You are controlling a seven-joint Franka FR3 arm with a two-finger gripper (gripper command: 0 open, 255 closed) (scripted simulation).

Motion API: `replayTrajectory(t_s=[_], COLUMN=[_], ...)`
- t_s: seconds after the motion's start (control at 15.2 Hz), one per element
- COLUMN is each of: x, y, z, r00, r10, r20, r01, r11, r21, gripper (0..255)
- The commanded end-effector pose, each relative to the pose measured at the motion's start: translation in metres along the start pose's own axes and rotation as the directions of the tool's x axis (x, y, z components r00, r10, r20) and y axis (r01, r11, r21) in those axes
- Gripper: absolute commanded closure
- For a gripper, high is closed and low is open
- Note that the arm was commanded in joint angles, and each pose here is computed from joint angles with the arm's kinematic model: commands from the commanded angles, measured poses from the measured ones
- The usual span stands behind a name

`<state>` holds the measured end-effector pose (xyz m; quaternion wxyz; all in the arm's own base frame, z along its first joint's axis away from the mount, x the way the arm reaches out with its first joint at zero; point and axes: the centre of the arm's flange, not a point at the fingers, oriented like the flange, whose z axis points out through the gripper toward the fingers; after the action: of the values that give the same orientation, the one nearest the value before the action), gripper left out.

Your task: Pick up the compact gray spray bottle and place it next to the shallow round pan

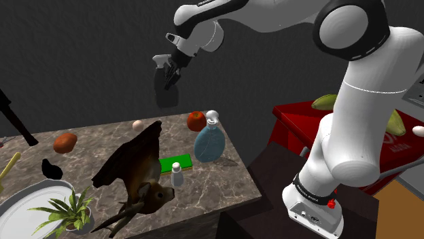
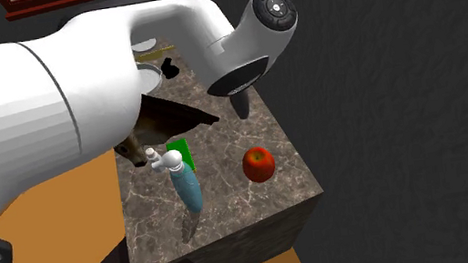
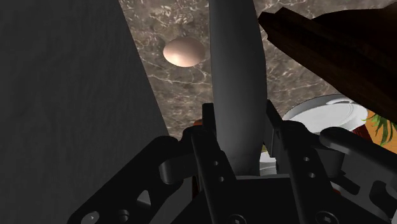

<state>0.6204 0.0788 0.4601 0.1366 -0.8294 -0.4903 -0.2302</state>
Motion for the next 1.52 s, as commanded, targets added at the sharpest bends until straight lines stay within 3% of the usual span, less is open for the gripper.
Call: replayTrajectory(t_s=[0.0, 1.45], x=[0.004, 0.064], y=[0.000, 0.000], z=[-0.009, -0.108], r00=[1.000, 1.000], r10=[0.000, 0.000], r20=[0.000, 0.000], r01=[0.000, 0.000], r11=[1.000, 1.000], r21=[0.000, 0.000], gripper=[255, 255])
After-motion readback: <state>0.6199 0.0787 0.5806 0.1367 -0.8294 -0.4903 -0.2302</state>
